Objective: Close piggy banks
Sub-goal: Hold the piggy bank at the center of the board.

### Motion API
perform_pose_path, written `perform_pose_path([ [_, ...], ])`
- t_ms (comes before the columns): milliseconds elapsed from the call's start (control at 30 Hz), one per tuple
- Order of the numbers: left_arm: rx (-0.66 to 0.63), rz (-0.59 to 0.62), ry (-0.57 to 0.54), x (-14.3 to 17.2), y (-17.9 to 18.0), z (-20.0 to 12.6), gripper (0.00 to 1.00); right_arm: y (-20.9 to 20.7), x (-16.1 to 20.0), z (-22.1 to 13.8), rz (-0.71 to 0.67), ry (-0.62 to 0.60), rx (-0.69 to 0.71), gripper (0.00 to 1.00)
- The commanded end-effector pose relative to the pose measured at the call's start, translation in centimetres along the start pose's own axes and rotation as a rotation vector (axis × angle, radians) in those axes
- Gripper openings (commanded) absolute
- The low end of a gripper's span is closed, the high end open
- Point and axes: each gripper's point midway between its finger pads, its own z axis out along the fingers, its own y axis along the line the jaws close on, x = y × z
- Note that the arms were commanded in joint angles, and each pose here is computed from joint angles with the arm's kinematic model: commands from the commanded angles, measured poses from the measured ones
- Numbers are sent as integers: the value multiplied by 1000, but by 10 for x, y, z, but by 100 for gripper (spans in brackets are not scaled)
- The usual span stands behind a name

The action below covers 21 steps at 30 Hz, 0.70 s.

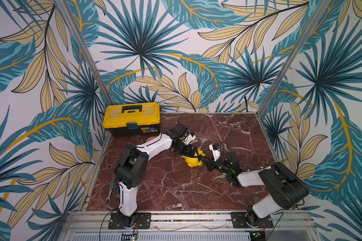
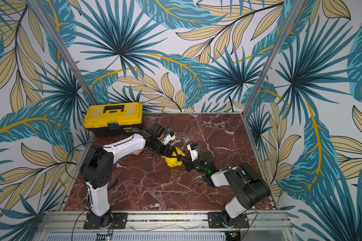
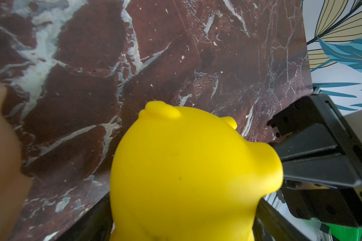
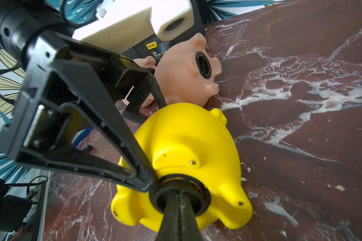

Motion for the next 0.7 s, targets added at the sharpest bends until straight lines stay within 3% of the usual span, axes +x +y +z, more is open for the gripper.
perform_pose_path([
  [0, -45, -69, 184, 50, 20, 31, 91, 9, -15, -6, -75, -37, -2, 0],
  [667, -53, -72, 188, 52, 22, 32, 91, 10, 1, -18, -114, 88, 20, 0],
])
